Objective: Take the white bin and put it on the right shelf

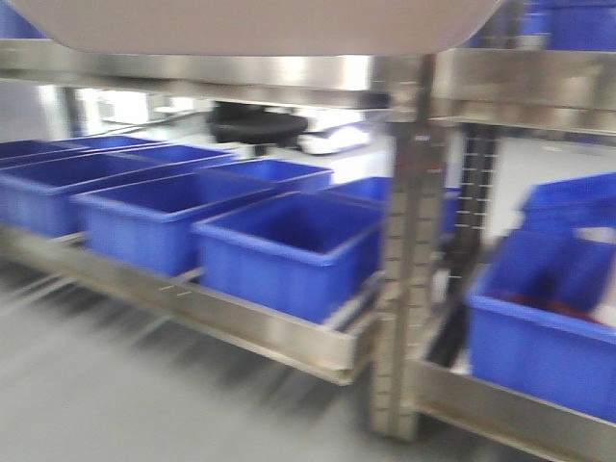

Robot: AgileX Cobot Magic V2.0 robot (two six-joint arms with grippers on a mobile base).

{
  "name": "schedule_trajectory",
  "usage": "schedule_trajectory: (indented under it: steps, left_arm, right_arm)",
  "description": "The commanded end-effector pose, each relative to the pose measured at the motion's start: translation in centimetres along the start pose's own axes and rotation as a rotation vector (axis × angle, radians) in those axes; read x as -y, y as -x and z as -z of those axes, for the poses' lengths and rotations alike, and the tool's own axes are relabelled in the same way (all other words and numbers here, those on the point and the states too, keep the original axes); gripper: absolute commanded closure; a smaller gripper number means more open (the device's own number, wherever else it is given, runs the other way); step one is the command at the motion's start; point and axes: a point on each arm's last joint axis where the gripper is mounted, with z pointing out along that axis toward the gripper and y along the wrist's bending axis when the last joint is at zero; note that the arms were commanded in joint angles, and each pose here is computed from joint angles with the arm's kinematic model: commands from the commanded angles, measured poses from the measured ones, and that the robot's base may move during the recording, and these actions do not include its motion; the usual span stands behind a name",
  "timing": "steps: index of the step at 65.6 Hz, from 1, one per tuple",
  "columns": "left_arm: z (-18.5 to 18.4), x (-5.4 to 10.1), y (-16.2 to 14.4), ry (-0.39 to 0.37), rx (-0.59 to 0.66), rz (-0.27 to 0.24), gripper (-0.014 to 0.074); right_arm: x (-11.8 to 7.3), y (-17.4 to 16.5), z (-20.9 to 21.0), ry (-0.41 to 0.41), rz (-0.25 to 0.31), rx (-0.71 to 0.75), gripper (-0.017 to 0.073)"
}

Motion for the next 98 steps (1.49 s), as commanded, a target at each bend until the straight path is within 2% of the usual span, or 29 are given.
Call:
schedule_trajectory:
  steps: [1,98]
  left_arm:
    - [0.84,2.28,1.55,-0.13,0.113,0.007,0.0311]
    - [0.84,2.28,1.55,-0.13,0.113,0.007,0.0311]
  right_arm:
    - [-2.81,1.35,0.76,0.176,-0.023,0.088,0.013]
    - [-2.84,1.32,0.77,0.18,-0.023,0.085,0.013]
